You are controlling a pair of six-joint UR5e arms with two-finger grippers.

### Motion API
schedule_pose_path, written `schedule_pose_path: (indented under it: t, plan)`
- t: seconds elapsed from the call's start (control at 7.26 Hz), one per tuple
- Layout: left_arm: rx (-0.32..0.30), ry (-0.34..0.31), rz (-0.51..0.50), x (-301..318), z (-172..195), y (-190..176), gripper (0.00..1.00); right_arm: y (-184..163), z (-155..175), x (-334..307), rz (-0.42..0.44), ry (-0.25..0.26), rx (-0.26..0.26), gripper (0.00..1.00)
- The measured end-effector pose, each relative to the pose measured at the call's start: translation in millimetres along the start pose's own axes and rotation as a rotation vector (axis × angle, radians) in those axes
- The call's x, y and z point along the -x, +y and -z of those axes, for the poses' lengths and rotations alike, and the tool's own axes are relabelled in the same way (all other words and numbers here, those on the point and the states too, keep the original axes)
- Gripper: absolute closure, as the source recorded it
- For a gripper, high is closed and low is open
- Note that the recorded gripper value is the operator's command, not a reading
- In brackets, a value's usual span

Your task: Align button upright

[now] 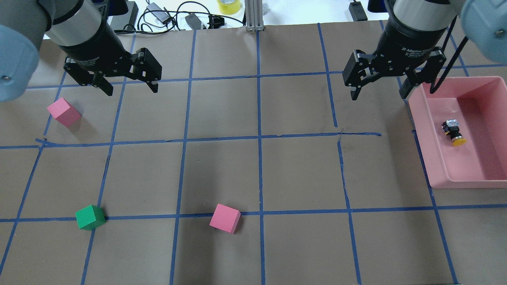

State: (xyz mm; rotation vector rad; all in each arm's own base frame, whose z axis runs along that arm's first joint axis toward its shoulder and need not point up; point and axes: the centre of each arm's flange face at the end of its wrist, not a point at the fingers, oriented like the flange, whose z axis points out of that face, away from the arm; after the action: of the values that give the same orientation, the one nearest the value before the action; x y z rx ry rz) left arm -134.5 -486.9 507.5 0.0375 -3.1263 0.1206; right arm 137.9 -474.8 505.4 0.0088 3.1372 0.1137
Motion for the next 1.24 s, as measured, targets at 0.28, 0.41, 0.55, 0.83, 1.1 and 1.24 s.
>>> schedule_pose_path:
  t: [0.28,0.41,0.55,0.83,1.1,1.24]
  plan:
    - [0.0,0.0,0.0,0.0,-0.1,-0.1,0.0,-0.7,-0.6,0.1,0.001,-0.001,-0.002,0.0]
    - [0.001,0.0,0.0,0.0,-0.3,-0.2,0.0,-0.7,-0.2,0.3,0.001,-0.002,-0.004,0.0]
    - [0.0,0.0,0.0,0.0,-0.3,-0.2,0.0,-0.2,0.8,0.7,0.001,-0.003,-0.006,0.0]
    - [0.0,0.0,0.0,0.0,0.0,0.0,0.0,1.1,0.0,1.8,-0.008,-0.008,0.0,0.0]
    - [-0.001,0.0,0.0,0.0,0.4,-0.1,0.0,0.4,-1.9,1.2,-0.013,-0.012,0.006,0.0]
    - [-0.001,0.0,-0.001,0.0,0.5,-0.1,0.0,0.2,-3.4,1.0,-0.012,-0.013,0.009,0.0]
